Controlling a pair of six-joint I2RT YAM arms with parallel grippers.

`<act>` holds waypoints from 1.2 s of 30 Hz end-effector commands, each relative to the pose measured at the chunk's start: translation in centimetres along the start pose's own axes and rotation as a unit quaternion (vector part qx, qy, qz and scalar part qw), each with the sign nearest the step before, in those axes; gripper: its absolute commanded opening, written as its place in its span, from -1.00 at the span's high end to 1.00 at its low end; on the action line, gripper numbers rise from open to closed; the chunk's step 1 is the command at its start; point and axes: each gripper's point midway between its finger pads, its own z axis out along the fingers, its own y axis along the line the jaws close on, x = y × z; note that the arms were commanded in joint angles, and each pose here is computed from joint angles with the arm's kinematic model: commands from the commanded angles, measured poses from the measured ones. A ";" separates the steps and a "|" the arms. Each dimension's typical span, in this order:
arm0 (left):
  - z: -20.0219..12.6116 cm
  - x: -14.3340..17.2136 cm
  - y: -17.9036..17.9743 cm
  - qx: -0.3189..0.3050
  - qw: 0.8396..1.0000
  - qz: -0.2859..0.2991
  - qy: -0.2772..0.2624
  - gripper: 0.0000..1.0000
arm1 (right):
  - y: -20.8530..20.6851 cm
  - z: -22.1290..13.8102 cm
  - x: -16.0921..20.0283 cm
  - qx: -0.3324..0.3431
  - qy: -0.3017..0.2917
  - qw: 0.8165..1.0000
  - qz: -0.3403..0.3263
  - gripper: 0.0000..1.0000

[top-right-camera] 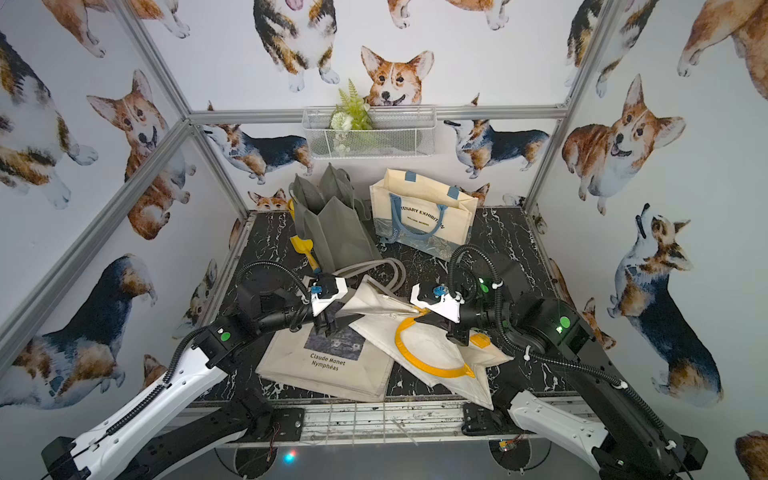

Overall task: Put away the canvas bag
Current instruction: Press the canvas bag.

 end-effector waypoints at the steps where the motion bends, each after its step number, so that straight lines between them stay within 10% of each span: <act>1: 0.1 -1.3 -0.8 0.032 0.999 0.027 -0.035 -0.61 | 1.0 -0.4 -0.2 -0.025 0.000 0.999 -0.038 1.00; 14: 1.5 0.4 -0.2 0.038 0.999 0.002 -0.022 -0.65 | -0.4 -0.2 1.1 -0.018 0.068 0.988 -0.139 1.00; 18: 1.7 0.6 -0.6 0.052 0.998 -0.014 -0.021 -1.00 | -0.9 0.0 1.3 -0.010 0.076 0.983 -0.165 1.00; 36: 4.5 3.2 -3.1 0.158 0.986 -0.044 -0.021 -0.82 | -2.7 0.0 -0.7 0.036 0.045 0.978 -0.203 1.00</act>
